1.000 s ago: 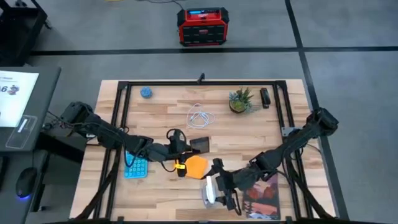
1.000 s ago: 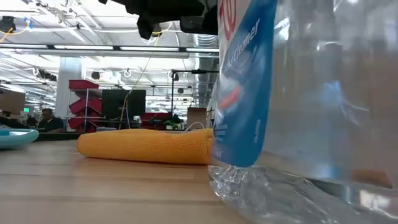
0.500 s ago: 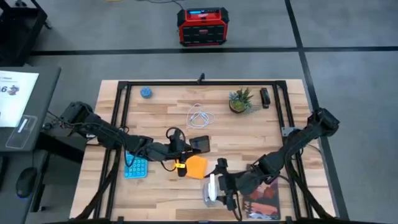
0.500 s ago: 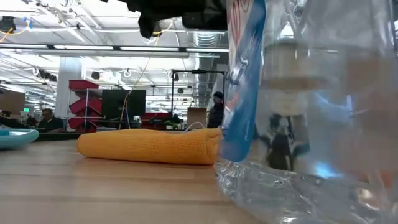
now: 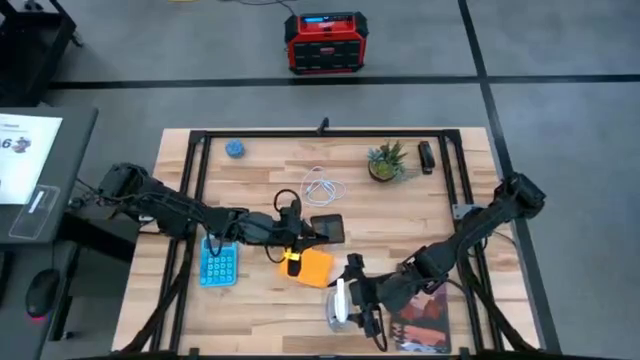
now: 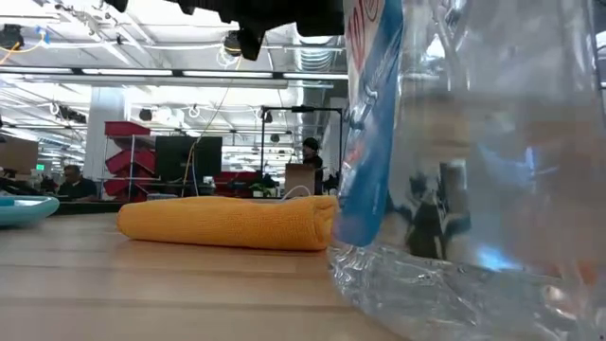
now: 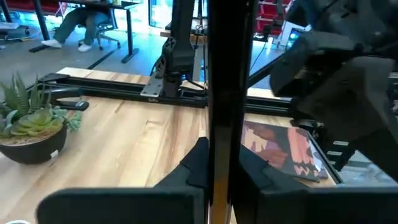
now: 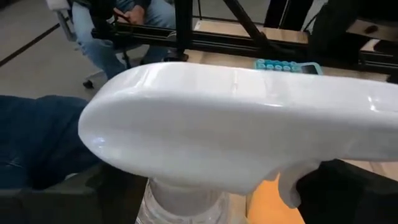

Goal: Apply microfiber cloth
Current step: Spray the black cellphone

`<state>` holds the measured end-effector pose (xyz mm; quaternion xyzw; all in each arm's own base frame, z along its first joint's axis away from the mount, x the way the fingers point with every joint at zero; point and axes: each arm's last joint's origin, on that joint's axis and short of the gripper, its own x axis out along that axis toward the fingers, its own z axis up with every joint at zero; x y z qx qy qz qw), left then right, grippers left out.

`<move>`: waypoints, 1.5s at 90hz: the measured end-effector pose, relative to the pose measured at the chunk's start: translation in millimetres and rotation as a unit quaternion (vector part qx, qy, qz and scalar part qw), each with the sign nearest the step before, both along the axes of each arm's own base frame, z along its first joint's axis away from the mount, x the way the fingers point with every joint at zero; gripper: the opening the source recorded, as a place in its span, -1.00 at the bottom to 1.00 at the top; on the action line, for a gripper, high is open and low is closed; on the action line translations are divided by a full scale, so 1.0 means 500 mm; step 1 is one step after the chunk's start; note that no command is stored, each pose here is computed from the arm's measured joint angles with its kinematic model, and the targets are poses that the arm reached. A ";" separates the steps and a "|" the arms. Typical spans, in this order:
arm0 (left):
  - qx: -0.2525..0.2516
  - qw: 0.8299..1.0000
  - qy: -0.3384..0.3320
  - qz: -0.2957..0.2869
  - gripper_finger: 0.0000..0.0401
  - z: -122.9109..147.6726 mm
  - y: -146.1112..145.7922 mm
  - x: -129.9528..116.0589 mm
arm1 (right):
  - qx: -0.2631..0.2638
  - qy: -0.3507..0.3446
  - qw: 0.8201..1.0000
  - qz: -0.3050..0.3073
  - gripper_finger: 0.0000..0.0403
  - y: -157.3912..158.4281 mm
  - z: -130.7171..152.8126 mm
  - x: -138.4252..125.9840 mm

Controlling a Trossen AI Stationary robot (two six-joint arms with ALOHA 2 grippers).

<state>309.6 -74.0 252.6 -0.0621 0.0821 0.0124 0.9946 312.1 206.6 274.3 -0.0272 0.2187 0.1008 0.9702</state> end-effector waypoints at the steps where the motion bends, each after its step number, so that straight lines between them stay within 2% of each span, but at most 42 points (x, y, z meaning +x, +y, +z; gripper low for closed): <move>1: 0.000 1.000 0.001 0.000 -0.92 -0.002 0.000 0.001 | 0.000 0.000 1.000 0.000 0.57 0.000 0.000 0.000; 10: -0.001 1.000 0.010 -0.002 -0.92 -0.012 -0.002 0.005 | 0.004 0.001 1.000 0.000 0.43 0.000 0.000 0.000; 28: -0.007 1.000 0.024 0.001 -0.92 -0.034 -0.005 0.016 | 0.022 0.009 1.000 -0.007 -0.08 0.001 -0.001 -0.001; 36: -0.006 1.000 0.028 0.004 -0.92 -0.036 -0.005 0.016 | 0.019 0.011 1.000 -0.006 -0.16 0.003 -0.001 -0.003; 44: -0.007 1.000 0.027 0.005 -0.92 -0.035 -0.005 0.016 | 0.013 0.014 1.000 -0.005 -0.12 0.005 -0.002 -0.006; 60: -0.006 0.999 0.040 0.004 -0.92 -0.040 -0.007 0.014 | 0.011 0.022 1.000 -0.007 0.22 0.012 -0.005 -0.015; 73: -0.001 0.996 0.092 0.002 -0.92 -0.060 -0.022 0.003 | 0.022 0.041 0.999 -0.009 0.37 0.017 -0.011 -0.022; 87: 0.003 0.986 0.164 -0.006 -0.92 -0.087 -0.050 -0.018 | 0.023 0.058 0.998 -0.010 0.39 0.021 -0.015 -0.031; 106: 0.029 0.972 0.232 0.037 -0.92 -0.123 -0.073 -0.053 | 0.022 0.082 0.996 -0.019 0.40 0.017 -0.023 -0.035; 135: -0.033 0.975 0.214 0.056 -0.92 -0.216 -0.055 -0.112 | 0.004 0.111 0.993 -0.050 0.40 -0.013 0.003 -0.073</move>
